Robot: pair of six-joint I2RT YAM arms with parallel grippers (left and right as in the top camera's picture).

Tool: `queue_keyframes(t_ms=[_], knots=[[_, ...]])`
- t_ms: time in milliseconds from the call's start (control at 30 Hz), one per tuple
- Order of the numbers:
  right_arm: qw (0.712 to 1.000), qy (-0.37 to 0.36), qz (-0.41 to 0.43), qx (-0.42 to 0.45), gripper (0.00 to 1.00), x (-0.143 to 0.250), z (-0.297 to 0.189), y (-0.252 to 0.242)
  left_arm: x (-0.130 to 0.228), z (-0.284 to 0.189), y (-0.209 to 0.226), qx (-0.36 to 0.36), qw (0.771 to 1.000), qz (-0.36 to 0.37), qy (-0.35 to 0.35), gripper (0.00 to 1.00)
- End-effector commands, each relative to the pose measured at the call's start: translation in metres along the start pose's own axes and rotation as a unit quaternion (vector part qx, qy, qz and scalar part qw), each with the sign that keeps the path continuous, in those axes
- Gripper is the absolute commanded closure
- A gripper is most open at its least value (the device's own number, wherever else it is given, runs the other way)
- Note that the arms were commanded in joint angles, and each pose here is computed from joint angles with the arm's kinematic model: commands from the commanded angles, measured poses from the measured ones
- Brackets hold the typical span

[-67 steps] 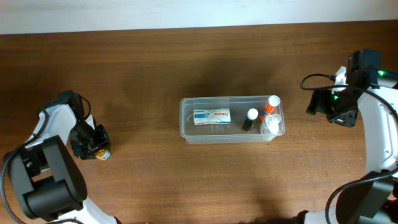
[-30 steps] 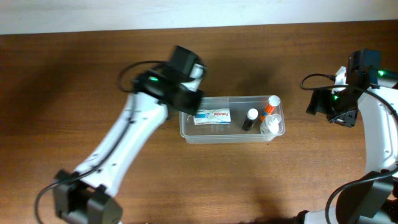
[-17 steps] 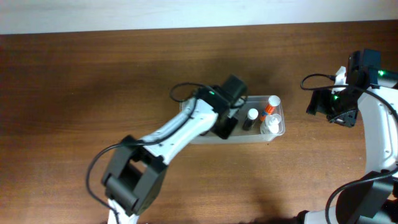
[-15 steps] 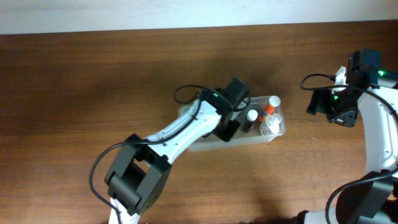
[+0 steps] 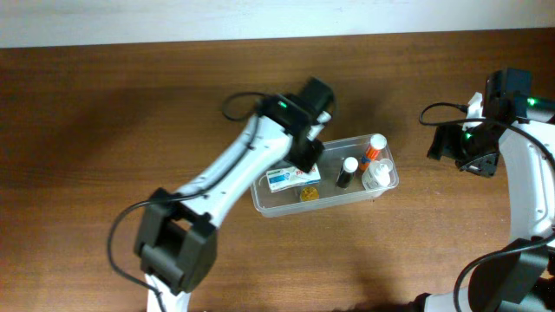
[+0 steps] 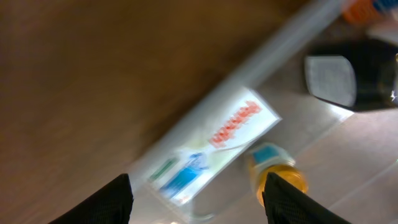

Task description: Pack container

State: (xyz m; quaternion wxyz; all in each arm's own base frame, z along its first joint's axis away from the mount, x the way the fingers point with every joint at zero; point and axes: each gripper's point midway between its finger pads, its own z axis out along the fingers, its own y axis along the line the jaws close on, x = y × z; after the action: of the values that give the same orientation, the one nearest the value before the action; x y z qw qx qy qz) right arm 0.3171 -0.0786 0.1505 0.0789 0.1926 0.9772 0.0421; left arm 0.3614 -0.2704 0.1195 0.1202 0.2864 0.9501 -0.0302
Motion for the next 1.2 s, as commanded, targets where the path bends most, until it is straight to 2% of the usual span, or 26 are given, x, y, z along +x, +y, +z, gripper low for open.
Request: queue_keyframes(t_ms=[0, 133, 267, 333, 500, 567, 667, 800, 1167], knots=[[1.0, -0.005, -0.009, -0.003, 0.23, -0.001, -0.002, 0.001, -0.016, -0.074, 0.052, -0.024, 0.995, -0.05, -0.083, 0.32], [0.998, -0.026, -0.053, -0.009, 0.24, -0.006, -0.008, 0.019, -0.006, -0.126, 0.112, -0.046, 0.98, -0.138, -0.135, 0.31], [0.992, -0.051, -0.11, -0.017, 0.23, -0.007, -0.018, 0.048, 0.025, -0.17, 0.175, -0.075, 0.952, -0.245, -0.169, 0.3], [0.99, -0.058, -0.127, -0.02, 0.28, -0.006, -0.021, 0.058, 0.039, -0.179, 0.194, -0.085, 0.944, -0.27, -0.169, 0.3], [0.978, -0.072, -0.191, -0.028, 0.81, 0.009, -0.036, 0.084, 0.075, -0.184, 0.228, -0.104, 0.93, -0.324, -0.14, 0.3], [0.981, -0.076, -0.176, -0.002, 0.9, 0.017, -0.045, 0.079, 0.089, -0.184, 0.24, -0.111, 0.923, -0.345, -0.127, 0.3], [0.988, -0.085, -0.126, 0.038, 0.93, 0.015, -0.049, 0.061, 0.098, -0.185, 0.251, -0.116, 0.917, -0.36, -0.123, 0.3], [0.99, -0.079, -0.103, 0.056, 0.93, 0.01, -0.043, 0.045, 0.101, -0.186, 0.255, -0.119, 0.915, -0.366, -0.123, 0.3], [0.993, 0.04, -0.092, 0.057, 0.93, 0.02, 0.026, 0.034, 0.101, -0.186, 0.255, -0.119, 0.915, -0.366, -0.123, 0.3]])
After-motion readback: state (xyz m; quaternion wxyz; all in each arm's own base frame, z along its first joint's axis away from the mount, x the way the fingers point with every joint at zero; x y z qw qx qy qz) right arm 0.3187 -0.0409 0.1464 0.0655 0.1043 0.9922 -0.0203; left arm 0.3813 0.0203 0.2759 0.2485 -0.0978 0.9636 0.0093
